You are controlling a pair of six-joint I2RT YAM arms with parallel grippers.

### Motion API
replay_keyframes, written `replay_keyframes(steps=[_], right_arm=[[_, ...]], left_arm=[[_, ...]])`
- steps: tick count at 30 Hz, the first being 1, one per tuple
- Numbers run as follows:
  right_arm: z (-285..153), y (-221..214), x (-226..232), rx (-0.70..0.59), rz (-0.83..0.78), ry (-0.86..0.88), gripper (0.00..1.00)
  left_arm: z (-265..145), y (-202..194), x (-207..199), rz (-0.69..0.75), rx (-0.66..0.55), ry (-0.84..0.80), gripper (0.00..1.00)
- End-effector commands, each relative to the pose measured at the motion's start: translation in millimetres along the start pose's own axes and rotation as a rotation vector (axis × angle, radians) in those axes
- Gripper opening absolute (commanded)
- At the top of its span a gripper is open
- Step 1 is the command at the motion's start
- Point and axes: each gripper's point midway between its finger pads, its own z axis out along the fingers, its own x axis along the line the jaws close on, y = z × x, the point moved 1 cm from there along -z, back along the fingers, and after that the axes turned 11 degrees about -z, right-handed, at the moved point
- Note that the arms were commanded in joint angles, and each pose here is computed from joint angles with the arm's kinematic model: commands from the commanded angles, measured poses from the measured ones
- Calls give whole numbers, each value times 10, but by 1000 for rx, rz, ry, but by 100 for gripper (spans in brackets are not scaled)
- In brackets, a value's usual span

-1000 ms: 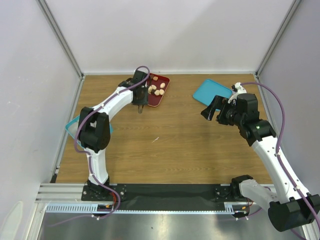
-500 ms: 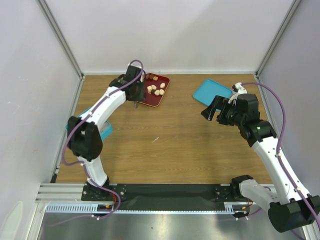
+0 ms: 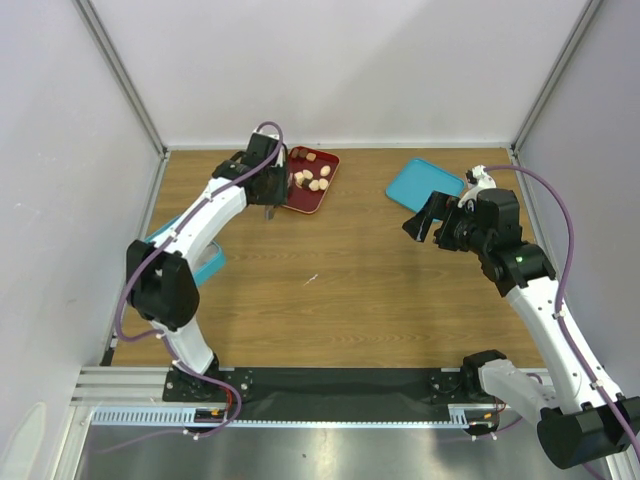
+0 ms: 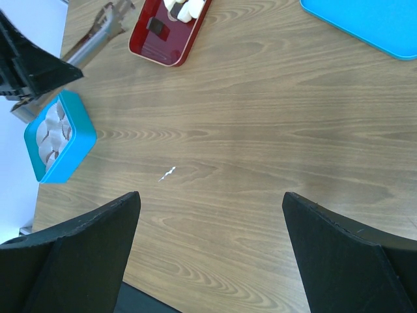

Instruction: Pack the chocolate

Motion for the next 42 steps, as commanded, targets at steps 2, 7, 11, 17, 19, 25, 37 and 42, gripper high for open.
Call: replay_keyframes(steps=[2, 7, 11, 17, 19, 25, 37, 42], right_arm=[[-37, 141, 65, -46, -14, 17, 99], [-27, 142, 50, -47, -20, 11, 99], [-22, 141, 31, -47, -24, 1, 99], [0, 124, 5, -40, -29, -9, 99], [15, 116, -5, -37, -30, -12, 99], [36, 125, -12, -37, -31, -15, 99], [-18, 145, 43, -47, -28, 9, 99], [-48, 138, 90, -53, -24, 35, 99]], left_arm=[[169, 15, -57, 25, 2, -9, 47], [409, -53, -39, 51, 32, 19, 47], [542, -77, -43, 54, 37, 22, 47], [641, -23, -55, 55, 36, 30, 48], [641, -6, -72, 54, 35, 24, 46], [576, 2, -54, 52, 35, 31, 36], [-232, 264, 109, 23, -77, 64, 23], [-691, 231, 504, -25, -105, 134, 23]])
